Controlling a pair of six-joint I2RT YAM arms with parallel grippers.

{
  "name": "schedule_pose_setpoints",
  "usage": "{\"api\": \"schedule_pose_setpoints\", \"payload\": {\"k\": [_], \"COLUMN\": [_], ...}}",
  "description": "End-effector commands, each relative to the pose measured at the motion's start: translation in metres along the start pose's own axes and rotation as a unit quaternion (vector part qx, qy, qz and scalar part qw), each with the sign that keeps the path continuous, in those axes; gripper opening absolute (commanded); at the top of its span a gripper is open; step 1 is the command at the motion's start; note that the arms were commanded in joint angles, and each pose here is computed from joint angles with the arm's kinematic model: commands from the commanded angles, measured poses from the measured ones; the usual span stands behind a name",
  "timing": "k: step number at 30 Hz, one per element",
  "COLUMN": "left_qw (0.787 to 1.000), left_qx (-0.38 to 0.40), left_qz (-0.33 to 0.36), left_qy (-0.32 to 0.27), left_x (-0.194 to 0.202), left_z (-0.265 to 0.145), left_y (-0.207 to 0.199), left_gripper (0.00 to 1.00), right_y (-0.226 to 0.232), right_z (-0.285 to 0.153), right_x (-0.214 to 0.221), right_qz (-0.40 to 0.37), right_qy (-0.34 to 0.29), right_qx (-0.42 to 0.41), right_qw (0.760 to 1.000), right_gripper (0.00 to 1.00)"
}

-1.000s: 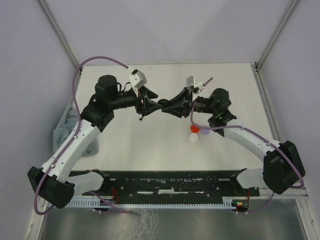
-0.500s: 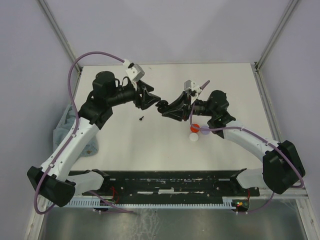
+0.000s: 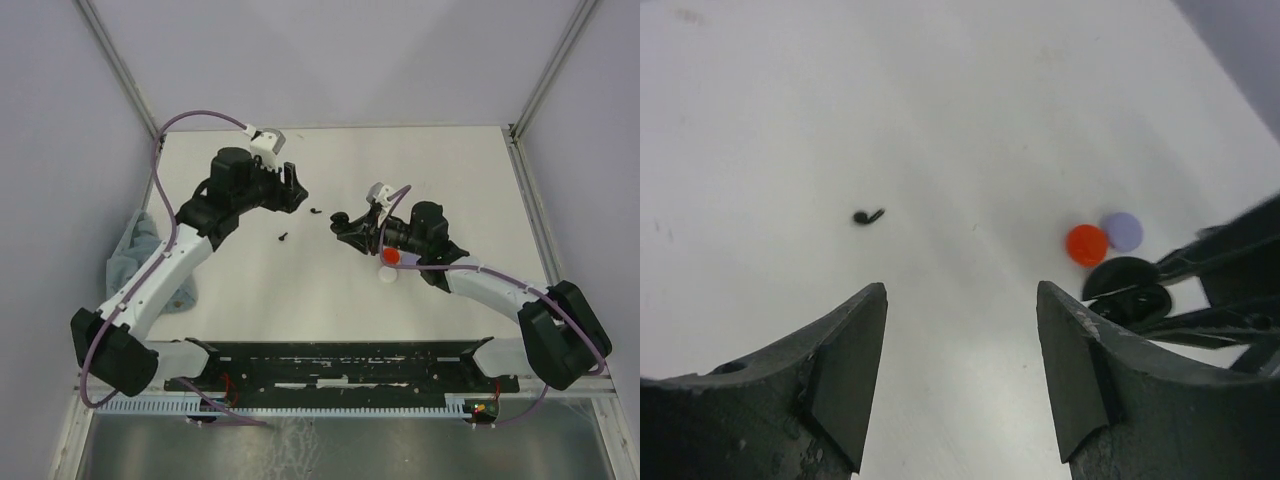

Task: Insert the wireless bluetooth earbuds into the charging case
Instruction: Open the charging case, then adjust the earbud at the center of the board.

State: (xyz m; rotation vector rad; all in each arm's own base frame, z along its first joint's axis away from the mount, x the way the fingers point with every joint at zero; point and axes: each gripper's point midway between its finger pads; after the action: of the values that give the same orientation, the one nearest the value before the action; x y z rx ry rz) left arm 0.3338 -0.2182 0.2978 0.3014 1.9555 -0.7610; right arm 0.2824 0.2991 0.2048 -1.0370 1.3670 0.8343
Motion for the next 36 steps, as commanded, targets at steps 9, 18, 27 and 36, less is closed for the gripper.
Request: {"api": "schedule_pose_setpoints", "payload": {"k": [9, 18, 27, 36], "left_qw": [0.957, 0.941, 0.929, 0.921], "left_qx": [-0.215, -0.239, -0.239, -0.180], "left_qz": [-0.106, -0.093, -0.093, -0.110], "left_qy": [0.161, 0.221, 0.268, 0.329], "left_x": [0.122, 0.151, 0.184, 0.216], "left_z": [0.057, 0.106, 0.123, 0.114], "left_y": [0.102, 0.143, 0.161, 0.141], "left_gripper": [0.70, 0.71, 0.71, 0.65], "right_y": [-0.029, -0.028, -0.026, -0.027], "right_z": [-0.014, -0.014, -0.018, -0.018], "right_x": [0.019, 0.027, 0.030, 0.024], "right_qz": [-0.043, -0.035, -0.037, -0.038], "right_qy": [0.021, 0.028, 0.038, 0.033], "right_qx": [0.100, 0.099, 0.100, 0.099], "right_qw": [0.994, 0.994, 0.994, 0.994], "right_gripper": [0.04, 0.04, 0.04, 0.04]}}
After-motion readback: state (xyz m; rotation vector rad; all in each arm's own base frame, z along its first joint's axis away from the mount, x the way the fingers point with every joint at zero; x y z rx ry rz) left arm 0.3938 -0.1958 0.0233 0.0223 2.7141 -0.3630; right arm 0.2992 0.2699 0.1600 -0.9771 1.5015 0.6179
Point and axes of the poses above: each gripper's point midway between its finger pads, its own z axis out along the fingers, its own y axis along the line the jaws close on, x = y × z, and after that the axes turned 11 degrees about -z, right-handed
